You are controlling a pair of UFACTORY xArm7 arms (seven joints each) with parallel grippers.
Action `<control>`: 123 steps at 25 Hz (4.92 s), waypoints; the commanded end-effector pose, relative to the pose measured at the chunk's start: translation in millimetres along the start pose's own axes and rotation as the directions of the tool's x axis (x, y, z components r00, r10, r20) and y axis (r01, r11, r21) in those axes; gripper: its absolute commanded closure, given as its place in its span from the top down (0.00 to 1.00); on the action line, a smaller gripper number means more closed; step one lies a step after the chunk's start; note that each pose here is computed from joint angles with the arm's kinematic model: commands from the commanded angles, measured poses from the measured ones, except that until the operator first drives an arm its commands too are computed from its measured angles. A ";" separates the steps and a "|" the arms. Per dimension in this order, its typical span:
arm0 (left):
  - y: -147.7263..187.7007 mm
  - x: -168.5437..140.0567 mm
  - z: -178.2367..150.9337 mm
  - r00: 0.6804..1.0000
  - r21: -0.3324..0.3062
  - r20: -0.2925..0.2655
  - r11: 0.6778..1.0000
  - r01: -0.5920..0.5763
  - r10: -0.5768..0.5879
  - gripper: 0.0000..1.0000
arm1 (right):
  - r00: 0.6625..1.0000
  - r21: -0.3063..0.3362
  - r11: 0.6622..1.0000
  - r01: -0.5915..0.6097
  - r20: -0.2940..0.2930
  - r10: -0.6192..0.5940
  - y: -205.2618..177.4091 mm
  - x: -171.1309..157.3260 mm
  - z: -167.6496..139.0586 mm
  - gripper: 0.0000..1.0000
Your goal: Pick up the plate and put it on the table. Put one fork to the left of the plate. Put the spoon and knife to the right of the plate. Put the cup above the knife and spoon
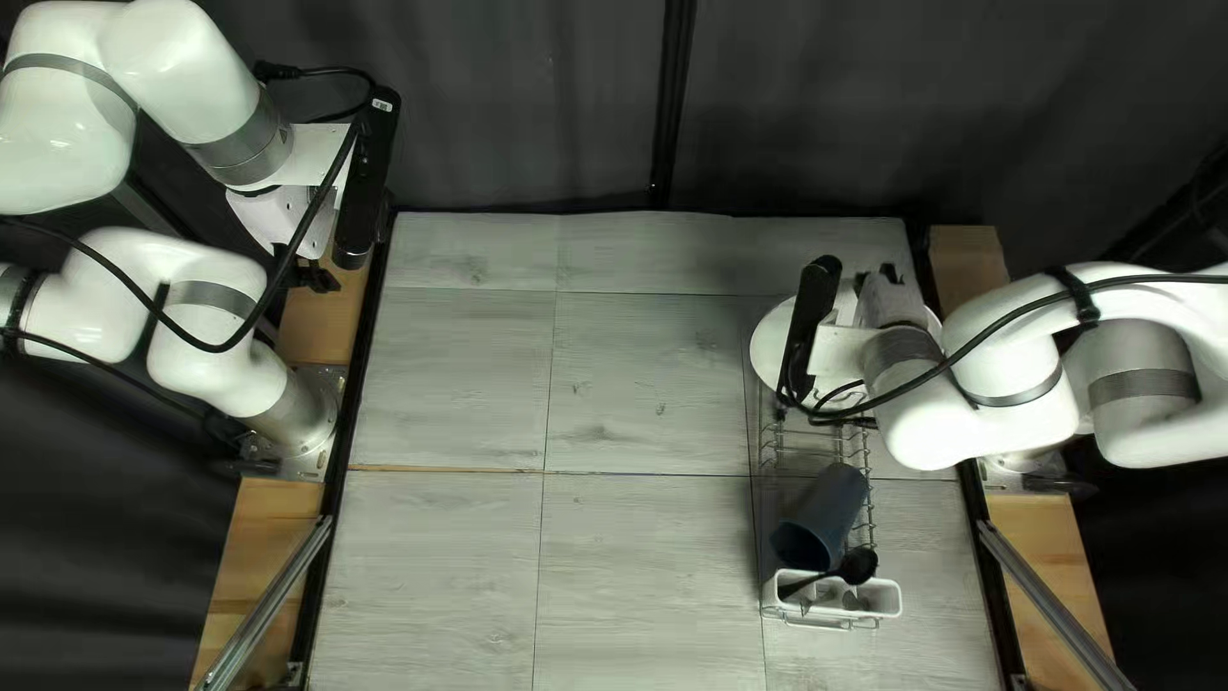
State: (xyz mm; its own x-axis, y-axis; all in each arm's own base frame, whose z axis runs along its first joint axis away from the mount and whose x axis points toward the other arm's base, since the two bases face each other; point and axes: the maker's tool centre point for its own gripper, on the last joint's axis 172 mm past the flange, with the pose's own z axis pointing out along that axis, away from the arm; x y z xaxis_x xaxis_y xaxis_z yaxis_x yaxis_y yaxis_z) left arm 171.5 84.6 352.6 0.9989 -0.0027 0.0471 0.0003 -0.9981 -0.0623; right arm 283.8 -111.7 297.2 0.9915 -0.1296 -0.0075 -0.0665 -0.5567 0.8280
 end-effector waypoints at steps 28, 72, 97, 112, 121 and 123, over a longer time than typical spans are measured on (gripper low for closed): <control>0.0 0.0 0.0 1.000 0.000 0.000 1.000 0.000 0.000 1.00 | 0.998 0.814 0.581 -0.025 -0.015 0.064 -21.5 175.2 67.3 0.00; 0.0 0.0 0.0 1.000 0.000 0.000 1.000 0.000 0.000 1.00 | 0.986 0.897 0.417 0.149 -0.167 0.008 -237.2 312.7 67.6 1.00; 0.0 0.0 0.0 1.000 0.000 0.000 1.000 0.000 0.000 1.00 | 0.991 0.469 0.876 0.113 0.014 -0.135 -159.2 91.4 -97.9 1.00; 0.0 0.0 0.0 1.000 0.000 0.000 1.000 0.000 0.000 1.00 | 0.964 0.336 0.939 0.073 0.217 -0.152 -162.3 79.0 -119.0 1.00; 0.0 0.0 0.0 1.000 0.000 0.000 1.000 0.000 0.000 1.00 | 0.913 0.477 0.875 -0.084 0.388 -0.124 -184.8 44.9 -141.9 1.00; 0.0 0.0 0.0 1.000 0.000 0.000 1.000 0.000 0.000 1.00 | 0.907 0.483 0.871 -0.086 0.399 -0.132 -189.5 41.1 -146.4 1.00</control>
State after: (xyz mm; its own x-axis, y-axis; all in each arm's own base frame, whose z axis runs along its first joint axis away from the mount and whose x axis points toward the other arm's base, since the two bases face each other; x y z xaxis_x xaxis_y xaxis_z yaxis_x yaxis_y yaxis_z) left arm 171.5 84.6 352.6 0.9989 -0.0027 0.0471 0.0003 -0.9981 -0.0623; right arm 357.3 102.3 223.6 0.8757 -0.3560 -0.3262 -0.1803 -0.8678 0.4630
